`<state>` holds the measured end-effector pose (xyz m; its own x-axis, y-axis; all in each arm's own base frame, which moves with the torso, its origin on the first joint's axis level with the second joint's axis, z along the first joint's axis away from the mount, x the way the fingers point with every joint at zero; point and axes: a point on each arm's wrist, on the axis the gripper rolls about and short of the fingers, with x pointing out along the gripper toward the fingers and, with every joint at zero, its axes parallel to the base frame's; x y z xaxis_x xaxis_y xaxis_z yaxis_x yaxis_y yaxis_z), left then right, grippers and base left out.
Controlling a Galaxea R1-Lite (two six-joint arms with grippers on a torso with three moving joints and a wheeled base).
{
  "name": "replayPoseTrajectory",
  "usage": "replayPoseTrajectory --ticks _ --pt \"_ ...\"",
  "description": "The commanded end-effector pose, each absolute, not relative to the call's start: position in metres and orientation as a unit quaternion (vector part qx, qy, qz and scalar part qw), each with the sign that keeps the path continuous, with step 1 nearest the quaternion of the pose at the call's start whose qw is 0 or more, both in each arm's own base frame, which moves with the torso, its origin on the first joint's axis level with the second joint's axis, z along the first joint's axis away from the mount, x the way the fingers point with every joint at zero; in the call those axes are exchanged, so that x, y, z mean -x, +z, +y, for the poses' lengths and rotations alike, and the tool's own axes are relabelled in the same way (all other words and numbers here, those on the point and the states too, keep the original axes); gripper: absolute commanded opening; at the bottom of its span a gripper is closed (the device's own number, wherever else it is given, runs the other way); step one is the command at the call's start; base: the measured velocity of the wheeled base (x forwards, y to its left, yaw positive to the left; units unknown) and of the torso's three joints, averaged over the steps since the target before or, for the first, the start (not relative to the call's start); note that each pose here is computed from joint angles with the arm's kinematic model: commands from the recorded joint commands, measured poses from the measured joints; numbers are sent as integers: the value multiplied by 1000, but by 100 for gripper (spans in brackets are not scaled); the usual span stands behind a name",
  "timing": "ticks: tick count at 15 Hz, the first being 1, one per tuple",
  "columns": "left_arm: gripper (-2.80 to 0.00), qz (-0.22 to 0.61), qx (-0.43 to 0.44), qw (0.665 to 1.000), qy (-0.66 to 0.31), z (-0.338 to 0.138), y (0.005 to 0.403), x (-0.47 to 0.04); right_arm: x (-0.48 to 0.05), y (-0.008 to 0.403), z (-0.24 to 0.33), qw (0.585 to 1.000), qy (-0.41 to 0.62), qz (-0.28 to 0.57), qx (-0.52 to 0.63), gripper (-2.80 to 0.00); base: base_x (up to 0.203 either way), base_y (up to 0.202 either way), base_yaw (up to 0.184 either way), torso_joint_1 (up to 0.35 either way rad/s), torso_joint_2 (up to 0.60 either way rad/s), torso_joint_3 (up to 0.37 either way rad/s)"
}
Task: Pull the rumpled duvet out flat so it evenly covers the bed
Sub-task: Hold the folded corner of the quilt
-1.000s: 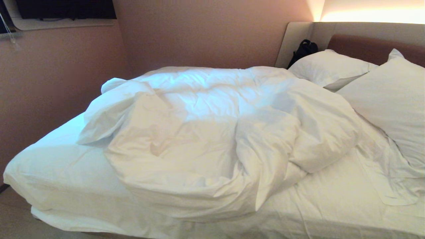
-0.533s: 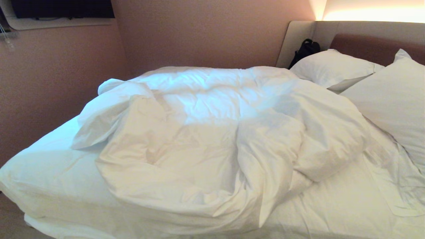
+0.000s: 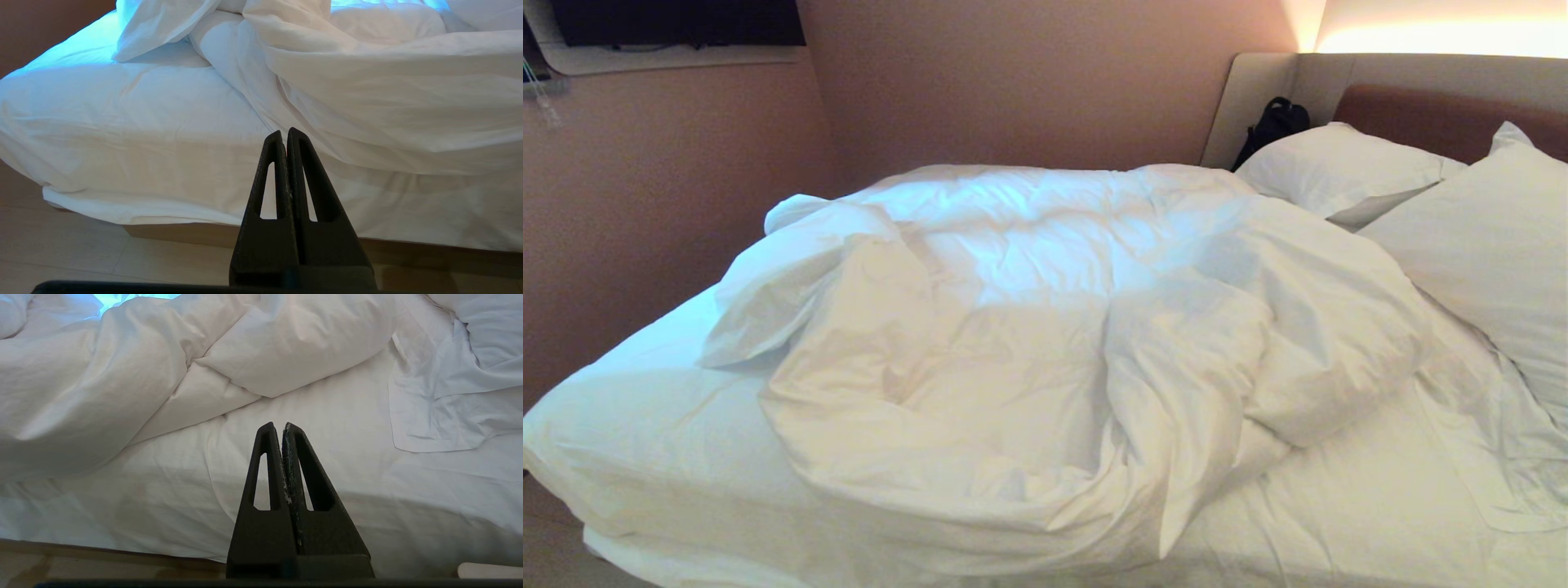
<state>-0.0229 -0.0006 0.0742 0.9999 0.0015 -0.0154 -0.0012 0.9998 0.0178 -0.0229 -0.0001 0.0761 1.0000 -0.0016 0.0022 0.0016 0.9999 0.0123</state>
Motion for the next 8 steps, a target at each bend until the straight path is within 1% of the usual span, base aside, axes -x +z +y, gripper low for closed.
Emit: replayPoseTrajectory --ticks 1,8 --pt "-280 8 -9 1000 1 -1 74 23 23 76 0 1000 -1 -2 -6 -280 0 0 0 0 0 0" --pt "-280 8 -8 1000 1 -1 74 23 23 76 0 1000 -1 -2 -6 -280 0 0 0 0 0 0"
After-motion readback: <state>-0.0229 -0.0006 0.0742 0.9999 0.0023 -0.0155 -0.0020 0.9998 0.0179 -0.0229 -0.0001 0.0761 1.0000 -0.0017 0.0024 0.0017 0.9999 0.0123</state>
